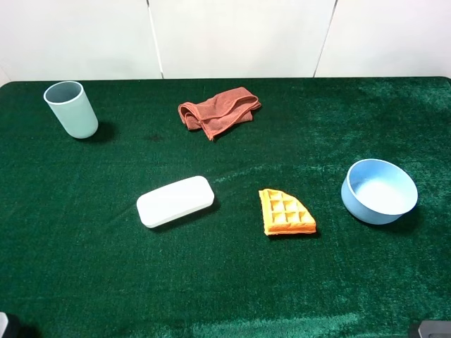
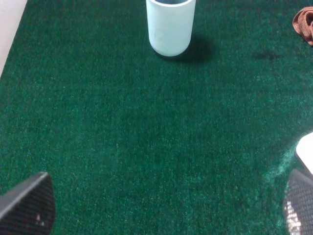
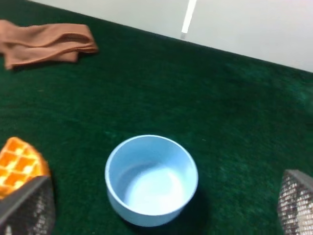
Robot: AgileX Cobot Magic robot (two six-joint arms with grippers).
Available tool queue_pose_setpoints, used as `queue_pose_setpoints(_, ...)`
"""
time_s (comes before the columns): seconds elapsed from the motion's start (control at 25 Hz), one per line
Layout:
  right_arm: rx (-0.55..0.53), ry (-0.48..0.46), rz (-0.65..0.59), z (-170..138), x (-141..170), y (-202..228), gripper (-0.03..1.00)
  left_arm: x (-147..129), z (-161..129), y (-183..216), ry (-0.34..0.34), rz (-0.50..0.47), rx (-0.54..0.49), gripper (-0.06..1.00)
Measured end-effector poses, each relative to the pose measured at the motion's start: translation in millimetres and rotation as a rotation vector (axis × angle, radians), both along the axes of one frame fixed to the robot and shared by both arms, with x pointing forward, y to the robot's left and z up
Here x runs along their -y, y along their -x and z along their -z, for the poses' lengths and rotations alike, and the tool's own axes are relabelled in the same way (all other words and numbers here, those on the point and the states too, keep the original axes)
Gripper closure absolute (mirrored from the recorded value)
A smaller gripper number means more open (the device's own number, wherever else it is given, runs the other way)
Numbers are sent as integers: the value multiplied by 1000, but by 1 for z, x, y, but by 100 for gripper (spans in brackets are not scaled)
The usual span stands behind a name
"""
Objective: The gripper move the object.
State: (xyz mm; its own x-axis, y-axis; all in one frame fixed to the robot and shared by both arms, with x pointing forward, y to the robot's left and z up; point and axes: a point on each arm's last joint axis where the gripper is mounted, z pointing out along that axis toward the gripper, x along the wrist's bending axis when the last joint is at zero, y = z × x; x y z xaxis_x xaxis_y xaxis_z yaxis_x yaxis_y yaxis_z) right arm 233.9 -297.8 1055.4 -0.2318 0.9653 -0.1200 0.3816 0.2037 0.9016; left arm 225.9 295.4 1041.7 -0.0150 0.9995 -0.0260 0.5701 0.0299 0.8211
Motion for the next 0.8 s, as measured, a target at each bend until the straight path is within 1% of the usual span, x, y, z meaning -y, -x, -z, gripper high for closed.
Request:
queue_pose_setpoints(0.08, 0, 1, 40, 0, -1, 0, 27, 0, 0, 0, 0, 0, 0, 2)
queue_pose_setpoints(0.2, 1, 3, 67, 0, -1, 0, 27, 0, 0, 0, 0, 0, 0, 2)
queue_pose_setpoints(0.8, 0, 1, 73, 0, -1, 0, 27, 0, 0, 0, 0, 0, 0, 2)
